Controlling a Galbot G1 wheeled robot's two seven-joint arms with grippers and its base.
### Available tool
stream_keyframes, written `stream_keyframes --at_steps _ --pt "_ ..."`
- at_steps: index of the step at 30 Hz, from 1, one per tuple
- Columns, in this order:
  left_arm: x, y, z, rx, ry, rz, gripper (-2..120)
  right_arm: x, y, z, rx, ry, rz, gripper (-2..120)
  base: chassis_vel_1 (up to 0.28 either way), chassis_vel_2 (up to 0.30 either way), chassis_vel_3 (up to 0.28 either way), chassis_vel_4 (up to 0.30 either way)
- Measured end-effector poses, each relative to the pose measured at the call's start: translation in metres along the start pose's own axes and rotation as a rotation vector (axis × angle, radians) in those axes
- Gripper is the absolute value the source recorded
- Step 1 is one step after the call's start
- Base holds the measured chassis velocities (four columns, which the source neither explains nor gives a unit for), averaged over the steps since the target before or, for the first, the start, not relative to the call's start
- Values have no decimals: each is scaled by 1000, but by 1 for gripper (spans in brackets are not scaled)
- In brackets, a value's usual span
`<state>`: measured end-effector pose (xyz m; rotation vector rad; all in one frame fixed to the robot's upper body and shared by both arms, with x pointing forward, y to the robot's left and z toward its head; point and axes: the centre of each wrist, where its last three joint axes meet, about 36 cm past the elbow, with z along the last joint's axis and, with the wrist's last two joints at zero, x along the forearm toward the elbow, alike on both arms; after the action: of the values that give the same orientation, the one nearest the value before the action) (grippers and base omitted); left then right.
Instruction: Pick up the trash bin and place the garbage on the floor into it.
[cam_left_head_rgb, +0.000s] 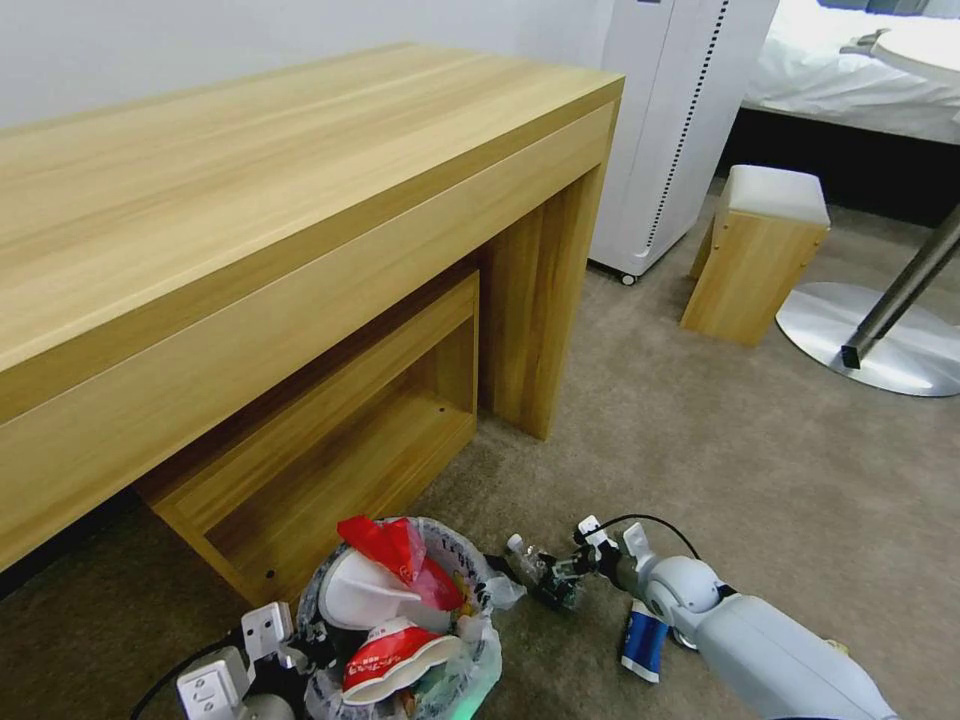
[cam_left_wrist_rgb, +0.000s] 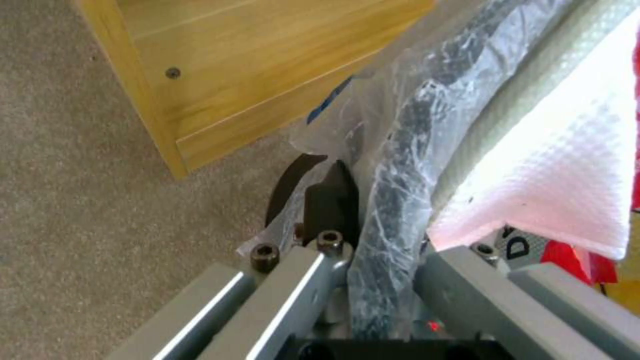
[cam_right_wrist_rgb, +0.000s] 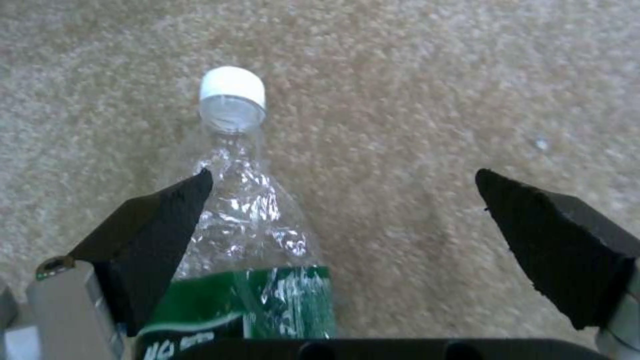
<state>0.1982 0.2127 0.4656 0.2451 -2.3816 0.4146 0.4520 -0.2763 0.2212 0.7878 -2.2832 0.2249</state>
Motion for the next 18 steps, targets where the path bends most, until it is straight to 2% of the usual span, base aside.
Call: stream_keyframes --at_steps 18 --pt "0 1 4 -40 -20 -7 0 -14 28 12 -19 33 -32 100 0 0 0 0"
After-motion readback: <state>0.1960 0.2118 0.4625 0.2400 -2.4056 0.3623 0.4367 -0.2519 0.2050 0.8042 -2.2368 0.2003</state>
